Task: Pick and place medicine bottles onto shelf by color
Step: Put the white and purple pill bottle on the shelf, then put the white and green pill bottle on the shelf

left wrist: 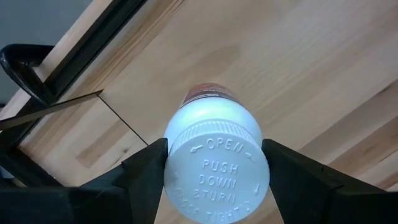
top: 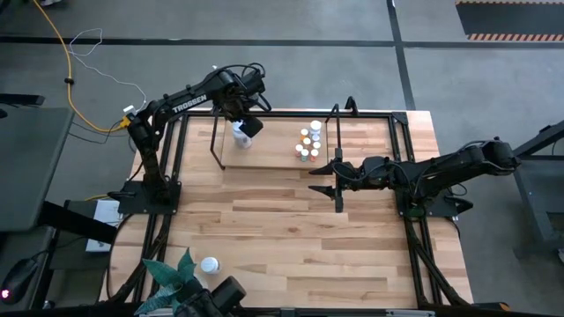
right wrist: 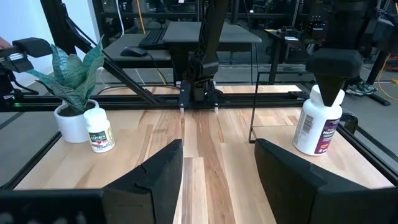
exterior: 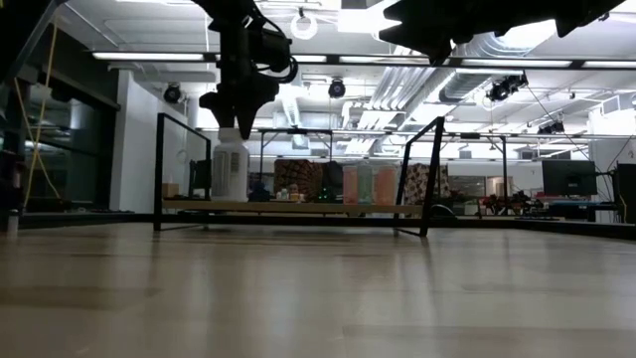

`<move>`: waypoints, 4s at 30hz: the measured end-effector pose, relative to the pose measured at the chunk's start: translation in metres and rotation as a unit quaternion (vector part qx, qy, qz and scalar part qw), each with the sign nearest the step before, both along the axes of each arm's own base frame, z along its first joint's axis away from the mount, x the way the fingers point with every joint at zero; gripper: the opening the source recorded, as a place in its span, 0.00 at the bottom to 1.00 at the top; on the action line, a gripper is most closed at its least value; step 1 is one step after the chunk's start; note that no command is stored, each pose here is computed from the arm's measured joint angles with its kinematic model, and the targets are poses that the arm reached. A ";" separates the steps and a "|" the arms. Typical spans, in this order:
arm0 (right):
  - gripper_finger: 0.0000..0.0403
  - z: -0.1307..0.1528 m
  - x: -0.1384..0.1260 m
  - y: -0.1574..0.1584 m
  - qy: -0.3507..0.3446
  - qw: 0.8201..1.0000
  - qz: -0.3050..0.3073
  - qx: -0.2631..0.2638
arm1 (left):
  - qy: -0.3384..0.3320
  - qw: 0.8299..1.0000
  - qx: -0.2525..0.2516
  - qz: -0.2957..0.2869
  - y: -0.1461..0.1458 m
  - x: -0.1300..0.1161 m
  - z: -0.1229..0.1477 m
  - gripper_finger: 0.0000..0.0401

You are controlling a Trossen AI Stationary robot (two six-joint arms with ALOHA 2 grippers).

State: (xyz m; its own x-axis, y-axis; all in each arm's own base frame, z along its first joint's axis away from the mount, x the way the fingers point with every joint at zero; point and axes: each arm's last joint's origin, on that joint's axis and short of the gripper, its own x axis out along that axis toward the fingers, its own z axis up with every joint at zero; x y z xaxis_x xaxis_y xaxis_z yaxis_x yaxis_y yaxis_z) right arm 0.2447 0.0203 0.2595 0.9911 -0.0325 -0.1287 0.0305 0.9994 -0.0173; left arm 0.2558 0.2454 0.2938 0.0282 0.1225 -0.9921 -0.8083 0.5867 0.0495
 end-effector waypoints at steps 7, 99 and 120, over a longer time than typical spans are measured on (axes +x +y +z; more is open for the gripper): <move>0.48 0.000 0.000 0.000 0.000 1.000 0.000 0.000 | 0.001 1.000 0.000 0.000 0.000 0.001 -0.001 0.60; 0.48 0.002 0.000 0.000 -0.008 1.000 -0.006 0.009 | 0.065 0.977 -0.119 -0.164 -0.427 -0.006 -0.071 0.77; 0.48 0.002 0.000 0.000 -0.008 1.000 -0.006 0.009 | 0.058 0.975 -0.124 -0.176 -0.431 -0.001 -0.087 0.77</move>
State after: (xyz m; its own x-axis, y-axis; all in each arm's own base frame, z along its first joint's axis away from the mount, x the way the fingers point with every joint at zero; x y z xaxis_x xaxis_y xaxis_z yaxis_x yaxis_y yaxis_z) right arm 0.2448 0.0200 0.2610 0.9926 -0.0430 -0.1133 0.0436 0.9990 0.0020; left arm 0.2549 -0.1861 0.2071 -0.0892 -0.1178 -0.9890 -0.5518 0.8325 -0.0494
